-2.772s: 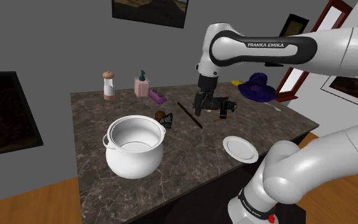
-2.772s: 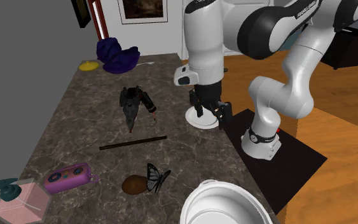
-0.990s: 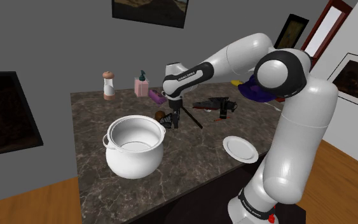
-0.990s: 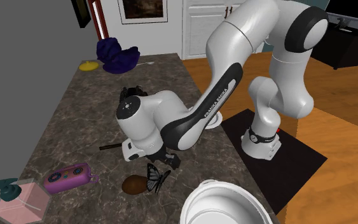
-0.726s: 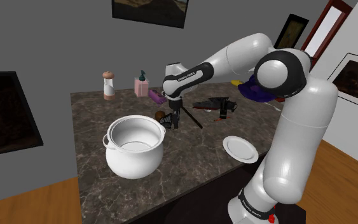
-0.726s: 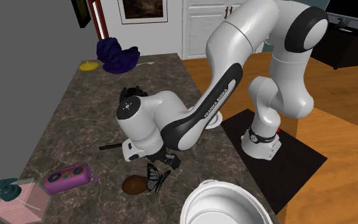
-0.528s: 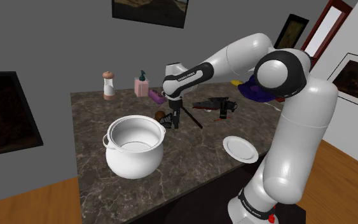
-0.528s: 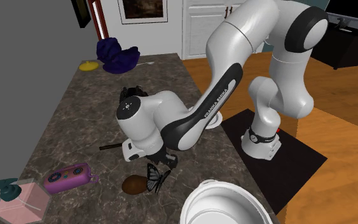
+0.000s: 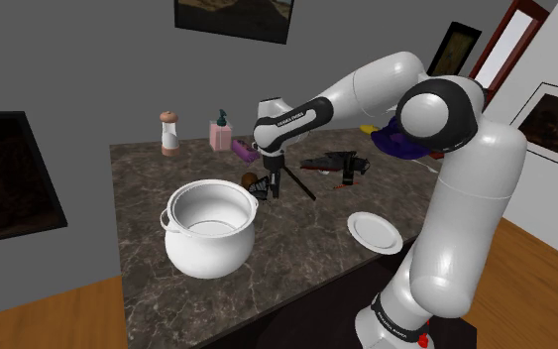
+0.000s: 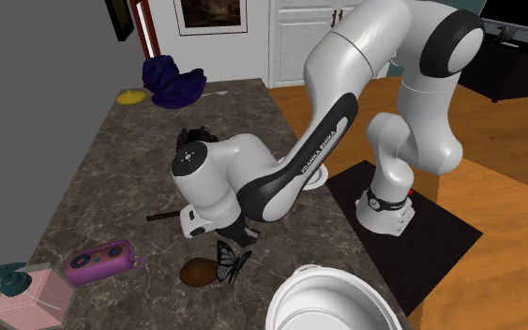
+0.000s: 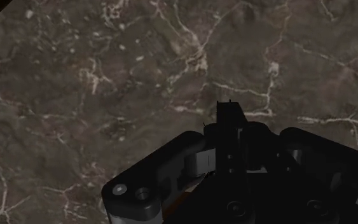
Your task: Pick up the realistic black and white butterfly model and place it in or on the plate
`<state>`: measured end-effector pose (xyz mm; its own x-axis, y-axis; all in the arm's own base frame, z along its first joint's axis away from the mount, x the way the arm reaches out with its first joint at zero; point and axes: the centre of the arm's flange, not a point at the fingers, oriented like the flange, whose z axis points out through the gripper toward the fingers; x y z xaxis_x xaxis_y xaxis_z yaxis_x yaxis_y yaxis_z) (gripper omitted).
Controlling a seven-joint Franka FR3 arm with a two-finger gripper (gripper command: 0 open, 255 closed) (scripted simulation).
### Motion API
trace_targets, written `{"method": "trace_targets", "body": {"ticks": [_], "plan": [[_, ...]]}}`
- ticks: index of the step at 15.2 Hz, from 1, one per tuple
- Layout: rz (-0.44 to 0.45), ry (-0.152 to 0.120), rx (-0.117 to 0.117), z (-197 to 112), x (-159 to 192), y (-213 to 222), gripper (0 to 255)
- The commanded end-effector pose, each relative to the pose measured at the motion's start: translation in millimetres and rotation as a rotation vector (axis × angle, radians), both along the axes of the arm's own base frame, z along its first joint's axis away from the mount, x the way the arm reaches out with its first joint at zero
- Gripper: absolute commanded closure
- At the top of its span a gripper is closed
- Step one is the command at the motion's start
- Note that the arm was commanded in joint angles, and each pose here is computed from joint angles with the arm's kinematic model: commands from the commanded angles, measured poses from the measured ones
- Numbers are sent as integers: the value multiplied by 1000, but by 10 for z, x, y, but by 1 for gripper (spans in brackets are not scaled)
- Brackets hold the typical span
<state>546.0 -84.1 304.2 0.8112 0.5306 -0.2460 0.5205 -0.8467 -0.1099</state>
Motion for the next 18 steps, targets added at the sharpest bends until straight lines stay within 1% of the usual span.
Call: {"method": "trace_targets", "body": {"ticks": [1,2,4,5,12,18], "plan": [[0,0,0,0,0,0,255],[0,0,0,0,0,0,0],[33,-272,121,266,-537,-272,0],[45,-365,162,315,-733,-377,0],[45,-365,162,-50,-698,-333,0],[45,-365,162,-80,-695,-329,0]]}}
